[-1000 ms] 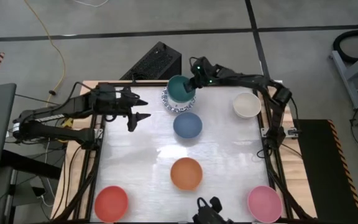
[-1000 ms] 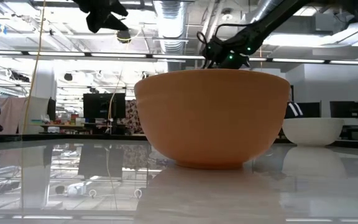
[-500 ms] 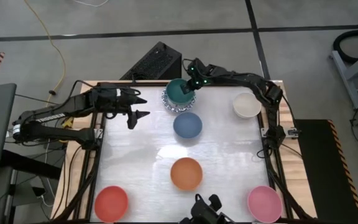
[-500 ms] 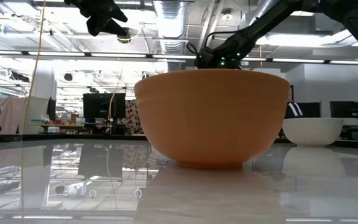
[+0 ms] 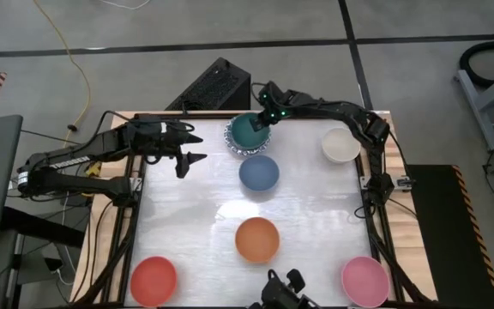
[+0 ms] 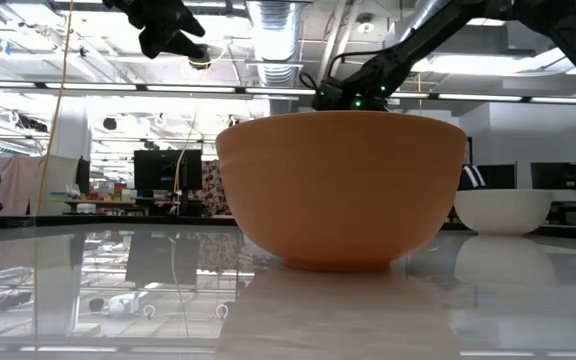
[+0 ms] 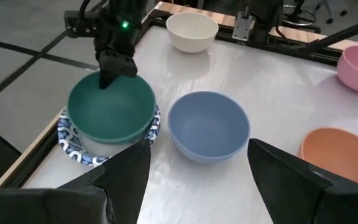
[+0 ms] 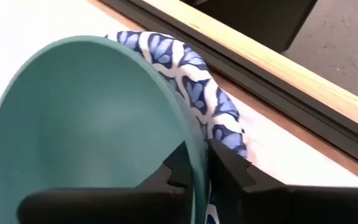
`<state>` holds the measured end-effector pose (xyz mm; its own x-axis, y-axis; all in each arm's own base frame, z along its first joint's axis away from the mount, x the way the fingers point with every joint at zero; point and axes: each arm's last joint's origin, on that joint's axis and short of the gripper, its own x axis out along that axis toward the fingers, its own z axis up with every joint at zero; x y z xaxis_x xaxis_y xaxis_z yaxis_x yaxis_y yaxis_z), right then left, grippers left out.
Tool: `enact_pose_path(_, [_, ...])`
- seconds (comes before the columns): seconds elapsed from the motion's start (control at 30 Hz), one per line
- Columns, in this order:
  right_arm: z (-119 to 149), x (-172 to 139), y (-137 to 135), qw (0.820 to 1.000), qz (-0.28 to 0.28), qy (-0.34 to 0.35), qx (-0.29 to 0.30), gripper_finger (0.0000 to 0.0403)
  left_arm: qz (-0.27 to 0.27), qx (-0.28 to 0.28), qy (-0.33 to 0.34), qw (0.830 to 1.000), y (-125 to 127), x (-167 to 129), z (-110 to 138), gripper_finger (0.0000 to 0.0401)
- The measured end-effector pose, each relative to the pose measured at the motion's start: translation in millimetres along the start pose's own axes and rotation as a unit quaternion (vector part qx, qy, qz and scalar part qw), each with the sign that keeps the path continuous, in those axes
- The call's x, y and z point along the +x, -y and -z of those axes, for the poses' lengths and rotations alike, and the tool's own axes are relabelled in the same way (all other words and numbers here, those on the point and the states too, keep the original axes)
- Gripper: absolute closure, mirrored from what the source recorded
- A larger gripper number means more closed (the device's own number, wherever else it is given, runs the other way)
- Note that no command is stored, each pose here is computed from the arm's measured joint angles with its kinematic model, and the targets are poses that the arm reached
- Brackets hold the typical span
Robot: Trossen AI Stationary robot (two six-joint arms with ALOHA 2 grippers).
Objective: Nest bowls inside each other
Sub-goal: Stack the green bowl on top of the white patterned bowl, then stack the orange bowl on top of the green bowl
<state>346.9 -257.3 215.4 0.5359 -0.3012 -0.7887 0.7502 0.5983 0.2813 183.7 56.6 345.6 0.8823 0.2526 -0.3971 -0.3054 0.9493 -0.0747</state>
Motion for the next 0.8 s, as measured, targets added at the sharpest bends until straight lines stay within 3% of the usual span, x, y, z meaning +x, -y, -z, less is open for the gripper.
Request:
enact_pose_path(0.47, [-6,0,1,1.0,-0.007,0.025,-0.016,0.0249,-0.002,0.0,-0.012,1.0,0,0,2,0.0142])
enact_pose_path(0.8, [-10,-4,8,0.999,0.0,0.032,-0.039,0.0241,-0.028,0.013,-0.016,0.999,-2,0,3,0.0142])
